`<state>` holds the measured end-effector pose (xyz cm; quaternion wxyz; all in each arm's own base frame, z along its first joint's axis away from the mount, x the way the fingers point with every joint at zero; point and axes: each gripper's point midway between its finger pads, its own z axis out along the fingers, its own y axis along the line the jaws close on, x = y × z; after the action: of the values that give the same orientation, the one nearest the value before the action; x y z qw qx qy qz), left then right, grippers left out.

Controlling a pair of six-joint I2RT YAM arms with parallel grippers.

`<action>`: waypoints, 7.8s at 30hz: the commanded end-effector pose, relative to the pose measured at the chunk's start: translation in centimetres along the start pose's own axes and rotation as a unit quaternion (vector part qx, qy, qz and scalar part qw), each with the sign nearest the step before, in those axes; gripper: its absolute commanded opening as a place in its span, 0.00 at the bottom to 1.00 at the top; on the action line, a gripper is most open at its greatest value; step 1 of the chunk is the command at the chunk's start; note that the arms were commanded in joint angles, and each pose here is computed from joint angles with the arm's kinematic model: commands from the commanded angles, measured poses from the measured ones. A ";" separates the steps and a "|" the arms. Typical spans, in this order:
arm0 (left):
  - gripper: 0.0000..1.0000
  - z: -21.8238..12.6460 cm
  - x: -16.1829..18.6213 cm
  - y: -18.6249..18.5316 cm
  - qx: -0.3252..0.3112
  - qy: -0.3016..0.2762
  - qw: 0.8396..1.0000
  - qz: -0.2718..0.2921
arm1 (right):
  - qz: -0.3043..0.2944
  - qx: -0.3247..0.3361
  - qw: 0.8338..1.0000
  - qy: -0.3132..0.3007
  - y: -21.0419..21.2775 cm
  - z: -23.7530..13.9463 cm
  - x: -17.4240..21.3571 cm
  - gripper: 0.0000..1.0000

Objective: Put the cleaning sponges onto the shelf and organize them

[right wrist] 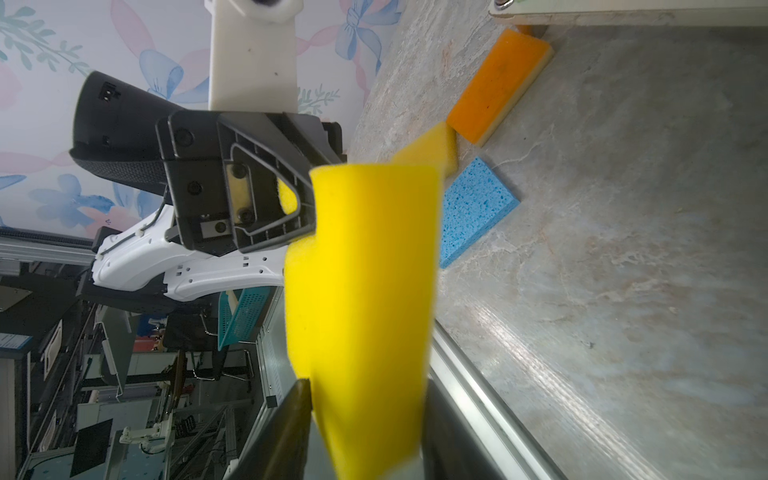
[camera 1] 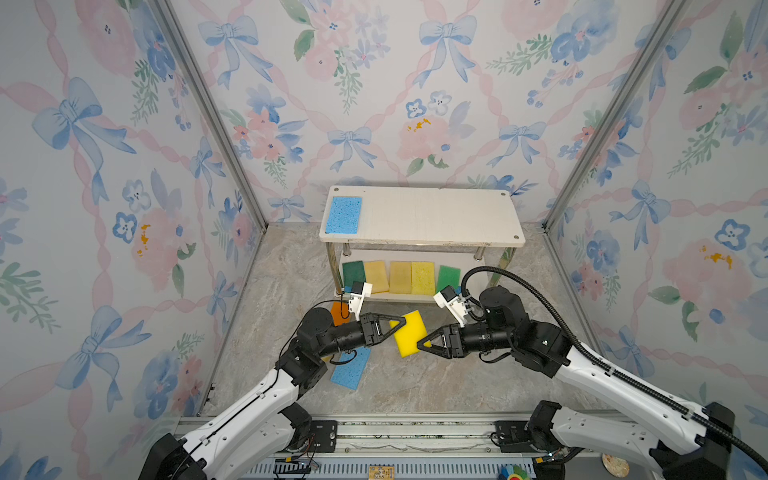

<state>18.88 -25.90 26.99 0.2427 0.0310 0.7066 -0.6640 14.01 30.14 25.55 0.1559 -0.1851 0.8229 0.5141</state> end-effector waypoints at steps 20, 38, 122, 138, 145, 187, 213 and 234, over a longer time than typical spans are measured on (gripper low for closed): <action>0.76 -8.4 -7.1 1.2 -0.086 -0.190 0.977 0.032 | -0.053 0.001 0.995 -0.086 5.9 -4.0 -5.2 0.22; 0.83 -9.1 -3.8 7.7 -0.170 -0.153 0.973 0.005 | 0.002 0.035 0.976 -0.214 8.8 0.0 -23.5 0.25; 0.96 -10.6 -2.5 10.7 -0.268 -0.118 0.955 0.037 | -0.218 0.233 0.933 -0.164 7.7 3.6 -25.3 0.90; 0.98 -9.9 0.9 17.1 -0.511 -0.004 0.857 0.073 | -0.175 0.170 0.945 -0.216 6.3 -5.8 -11.6 0.97; 0.98 -9.9 1.6 20.8 -0.589 0.047 0.802 0.092 | -0.122 0.212 0.949 -0.197 -0.4 -7.4 -6.4 0.97; 0.90 -10.7 5.6 27.1 -0.659 0.201 0.716 0.113 | -0.070 0.204 0.959 -0.186 -2.9 -6.2 -4.6 0.97; 0.65 -3.9 0.9 20.3 -0.546 0.115 0.825 0.085 | -0.021 0.214 0.967 -0.135 -6.0 -0.8 -1.4 0.97; 0.65 -0.8 -1.5 14.9 -0.392 -0.020 0.920 -0.016 | 0.004 0.179 0.978 -0.104 -7.2 12.4 1.4 0.79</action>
<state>25.37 -22.91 13.02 0.2337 -0.0757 0.9163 -0.3164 16.43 36.88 12.15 0.2492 -0.1119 0.8962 0.3497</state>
